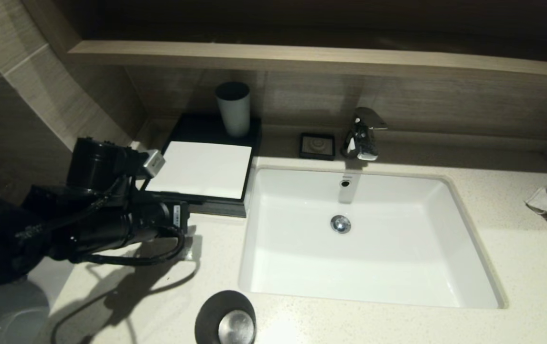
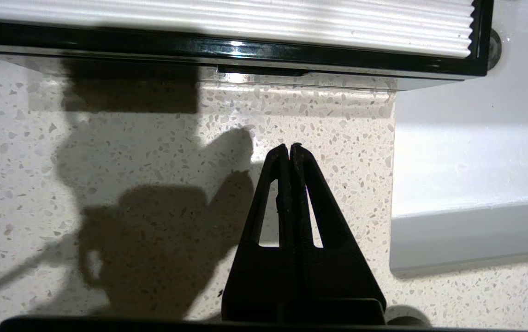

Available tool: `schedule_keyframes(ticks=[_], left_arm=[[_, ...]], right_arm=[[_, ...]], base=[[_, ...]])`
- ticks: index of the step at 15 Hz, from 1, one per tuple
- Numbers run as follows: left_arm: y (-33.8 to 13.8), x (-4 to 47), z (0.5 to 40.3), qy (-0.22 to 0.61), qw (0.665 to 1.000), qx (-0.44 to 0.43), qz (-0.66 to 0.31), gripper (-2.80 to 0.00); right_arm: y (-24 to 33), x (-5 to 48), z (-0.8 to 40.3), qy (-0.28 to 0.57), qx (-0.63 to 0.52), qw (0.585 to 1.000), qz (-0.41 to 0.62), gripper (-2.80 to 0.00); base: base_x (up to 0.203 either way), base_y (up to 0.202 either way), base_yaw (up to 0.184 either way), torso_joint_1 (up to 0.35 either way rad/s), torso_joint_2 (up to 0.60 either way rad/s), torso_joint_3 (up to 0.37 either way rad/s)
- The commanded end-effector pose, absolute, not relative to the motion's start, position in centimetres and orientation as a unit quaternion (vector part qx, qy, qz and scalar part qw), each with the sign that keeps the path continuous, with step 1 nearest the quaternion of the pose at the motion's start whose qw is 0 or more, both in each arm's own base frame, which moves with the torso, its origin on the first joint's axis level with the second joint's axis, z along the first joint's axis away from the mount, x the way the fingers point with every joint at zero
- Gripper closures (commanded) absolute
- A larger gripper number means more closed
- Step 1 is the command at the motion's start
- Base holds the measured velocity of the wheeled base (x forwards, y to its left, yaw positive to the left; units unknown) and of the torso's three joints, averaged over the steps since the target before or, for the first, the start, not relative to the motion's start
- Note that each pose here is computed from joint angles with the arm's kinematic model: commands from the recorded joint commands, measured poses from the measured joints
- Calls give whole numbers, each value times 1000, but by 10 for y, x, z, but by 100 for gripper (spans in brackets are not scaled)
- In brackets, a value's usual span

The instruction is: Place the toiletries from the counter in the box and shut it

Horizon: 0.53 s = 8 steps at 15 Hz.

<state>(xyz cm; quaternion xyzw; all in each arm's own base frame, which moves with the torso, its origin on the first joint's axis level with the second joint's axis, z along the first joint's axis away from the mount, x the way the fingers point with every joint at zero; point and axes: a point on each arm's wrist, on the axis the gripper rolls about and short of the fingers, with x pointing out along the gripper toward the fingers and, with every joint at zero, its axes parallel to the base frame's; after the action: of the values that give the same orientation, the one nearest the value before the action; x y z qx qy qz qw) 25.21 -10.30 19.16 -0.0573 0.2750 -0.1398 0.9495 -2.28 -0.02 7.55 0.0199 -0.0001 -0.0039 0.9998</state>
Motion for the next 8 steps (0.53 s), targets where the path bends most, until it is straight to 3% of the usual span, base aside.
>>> schedule_keyframes(ticks=[1,8], left_arm=[[-99,243,198,261,954,-51,-143,0],[-80,199,223,206,966,-40,-152,0]], right_arm=[[0,-23,76,1,20,1000,-4,0],[0,-23,76,1,20,1000,-4,0]], base=[[0,0,0,0,0,0],[0,0,0,0,0,0]])
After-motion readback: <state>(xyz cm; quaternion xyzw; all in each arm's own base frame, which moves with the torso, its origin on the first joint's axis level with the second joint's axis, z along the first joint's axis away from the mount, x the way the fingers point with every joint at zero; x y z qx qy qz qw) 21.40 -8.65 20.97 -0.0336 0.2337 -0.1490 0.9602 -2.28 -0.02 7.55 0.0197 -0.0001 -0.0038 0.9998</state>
